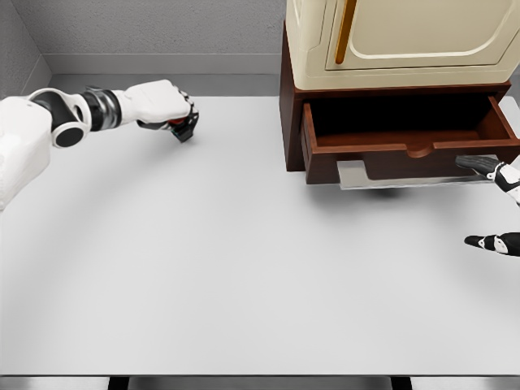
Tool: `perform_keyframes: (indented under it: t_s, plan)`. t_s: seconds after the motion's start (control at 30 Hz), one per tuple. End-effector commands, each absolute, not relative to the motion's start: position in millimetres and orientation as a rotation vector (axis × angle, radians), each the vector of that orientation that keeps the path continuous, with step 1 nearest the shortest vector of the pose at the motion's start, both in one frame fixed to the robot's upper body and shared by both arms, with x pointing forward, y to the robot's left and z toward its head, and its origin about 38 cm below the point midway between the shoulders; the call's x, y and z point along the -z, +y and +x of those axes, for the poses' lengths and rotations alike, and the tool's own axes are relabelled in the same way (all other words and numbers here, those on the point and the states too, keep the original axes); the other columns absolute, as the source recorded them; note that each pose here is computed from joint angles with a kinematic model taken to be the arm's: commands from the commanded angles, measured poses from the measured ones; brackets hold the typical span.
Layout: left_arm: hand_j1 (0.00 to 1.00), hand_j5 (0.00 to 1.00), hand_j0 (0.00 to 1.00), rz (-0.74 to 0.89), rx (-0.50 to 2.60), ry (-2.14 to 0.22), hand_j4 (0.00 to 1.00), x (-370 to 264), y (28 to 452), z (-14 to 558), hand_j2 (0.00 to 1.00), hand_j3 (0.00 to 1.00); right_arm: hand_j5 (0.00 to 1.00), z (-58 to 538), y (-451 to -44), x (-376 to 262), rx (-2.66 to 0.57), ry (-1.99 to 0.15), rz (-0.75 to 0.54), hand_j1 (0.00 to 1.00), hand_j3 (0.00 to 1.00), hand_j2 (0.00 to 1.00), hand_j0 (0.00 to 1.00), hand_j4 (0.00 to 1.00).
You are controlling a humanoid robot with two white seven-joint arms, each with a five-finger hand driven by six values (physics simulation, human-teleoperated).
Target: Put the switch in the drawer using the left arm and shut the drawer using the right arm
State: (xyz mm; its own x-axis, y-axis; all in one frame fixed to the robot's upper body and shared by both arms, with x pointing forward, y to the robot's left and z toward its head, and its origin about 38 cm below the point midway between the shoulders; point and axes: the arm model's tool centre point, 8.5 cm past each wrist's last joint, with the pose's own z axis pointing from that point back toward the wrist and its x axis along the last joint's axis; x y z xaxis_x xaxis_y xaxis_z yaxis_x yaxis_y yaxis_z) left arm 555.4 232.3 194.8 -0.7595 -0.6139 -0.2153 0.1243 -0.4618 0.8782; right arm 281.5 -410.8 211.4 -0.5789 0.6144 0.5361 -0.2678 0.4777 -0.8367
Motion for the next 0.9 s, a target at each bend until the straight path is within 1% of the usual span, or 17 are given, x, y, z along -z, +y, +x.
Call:
perform_keyframes:
  t_s: [0.0, 0.33, 0.53, 0.7, 0.87]
  plan:
    - [0.48, 0.48, 0.48, 0.715, 2.241, -1.299, 0.48, -195, 226, 555, 0.48, 0.48, 1.00, 282, -411, -213, -1.226, -1.830, -0.289, 1.00, 1.00, 1.00, 1.00, 1.00]
    - [0.48, 0.48, 0.48, 0.727, 2.267, -1.356, 0.48, -213, 210, 554, 0.48, 0.48, 1.00, 279, -415, -212, -1.220, -1.823, -0.298, 1.00, 1.00, 1.00, 1.00, 1.00]
    - [0.48, 0.48, 0.48, 0.732, 2.313, -1.470, 0.48, -232, 185, 542, 0.48, 0.48, 1.00, 279, -416, -213, -1.217, -1.823, -0.306, 1.00, 1.00, 1.00, 1.00, 1.00]
    - [0.48, 0.48, 0.48, 0.748, 2.333, -1.494, 0.48, -240, 186, 535, 0.48, 0.48, 1.00, 279, -416, -213, -1.217, -1.823, -0.306, 1.00, 1.00, 1.00, 1.00, 1.00]
    - [0.48, 0.48, 0.48, 0.754, 2.377, -1.555, 0.48, -250, 179, 520, 0.48, 0.48, 1.00, 278, -417, -214, -1.212, -1.828, -0.302, 1.00, 1.00, 1.00, 1.00, 1.00]
